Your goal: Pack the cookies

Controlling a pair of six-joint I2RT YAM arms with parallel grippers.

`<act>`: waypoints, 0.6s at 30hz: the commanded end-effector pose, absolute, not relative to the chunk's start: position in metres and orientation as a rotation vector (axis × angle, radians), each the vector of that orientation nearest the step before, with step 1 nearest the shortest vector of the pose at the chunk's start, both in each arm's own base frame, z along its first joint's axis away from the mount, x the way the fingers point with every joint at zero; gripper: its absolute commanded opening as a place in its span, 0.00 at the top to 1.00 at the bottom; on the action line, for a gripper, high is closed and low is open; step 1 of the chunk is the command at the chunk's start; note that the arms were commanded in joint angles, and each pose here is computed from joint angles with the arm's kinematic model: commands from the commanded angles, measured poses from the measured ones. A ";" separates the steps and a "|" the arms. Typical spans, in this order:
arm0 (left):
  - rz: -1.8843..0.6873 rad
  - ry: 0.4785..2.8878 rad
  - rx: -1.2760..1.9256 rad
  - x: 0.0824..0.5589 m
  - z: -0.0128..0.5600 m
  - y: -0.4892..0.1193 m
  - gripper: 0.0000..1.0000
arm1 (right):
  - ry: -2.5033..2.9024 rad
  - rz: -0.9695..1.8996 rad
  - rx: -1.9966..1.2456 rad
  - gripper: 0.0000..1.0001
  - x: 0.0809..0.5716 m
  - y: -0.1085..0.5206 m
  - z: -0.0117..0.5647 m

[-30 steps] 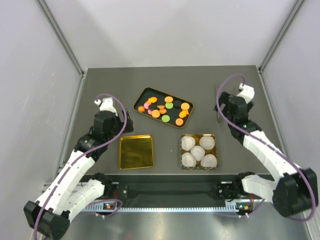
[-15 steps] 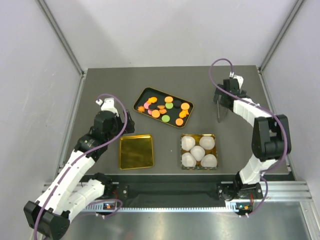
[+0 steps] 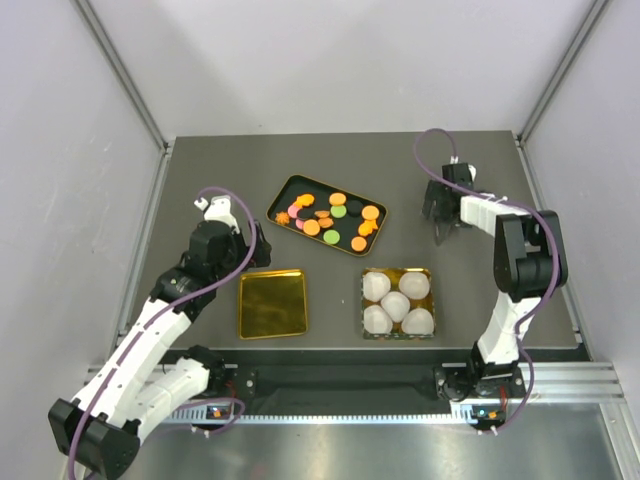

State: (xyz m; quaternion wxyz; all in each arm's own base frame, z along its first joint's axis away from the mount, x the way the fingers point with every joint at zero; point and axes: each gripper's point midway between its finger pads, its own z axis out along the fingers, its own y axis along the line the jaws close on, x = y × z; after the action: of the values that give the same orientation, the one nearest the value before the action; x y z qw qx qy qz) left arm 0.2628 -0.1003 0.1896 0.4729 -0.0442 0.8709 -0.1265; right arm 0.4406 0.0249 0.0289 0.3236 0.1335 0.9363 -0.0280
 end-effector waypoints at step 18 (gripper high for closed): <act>-0.315 2.105 -0.100 0.270 0.201 -0.102 0.01 | 2.460 0.019 0.356 0.27 0.457 0.025 0.034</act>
State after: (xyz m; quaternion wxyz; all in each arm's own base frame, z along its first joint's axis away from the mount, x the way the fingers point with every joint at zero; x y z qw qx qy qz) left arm 0.2640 -0.1008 0.1852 0.4664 -0.0436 0.8749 -0.1232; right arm 0.4522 0.0284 0.0303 0.3203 0.1326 0.9380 0.0020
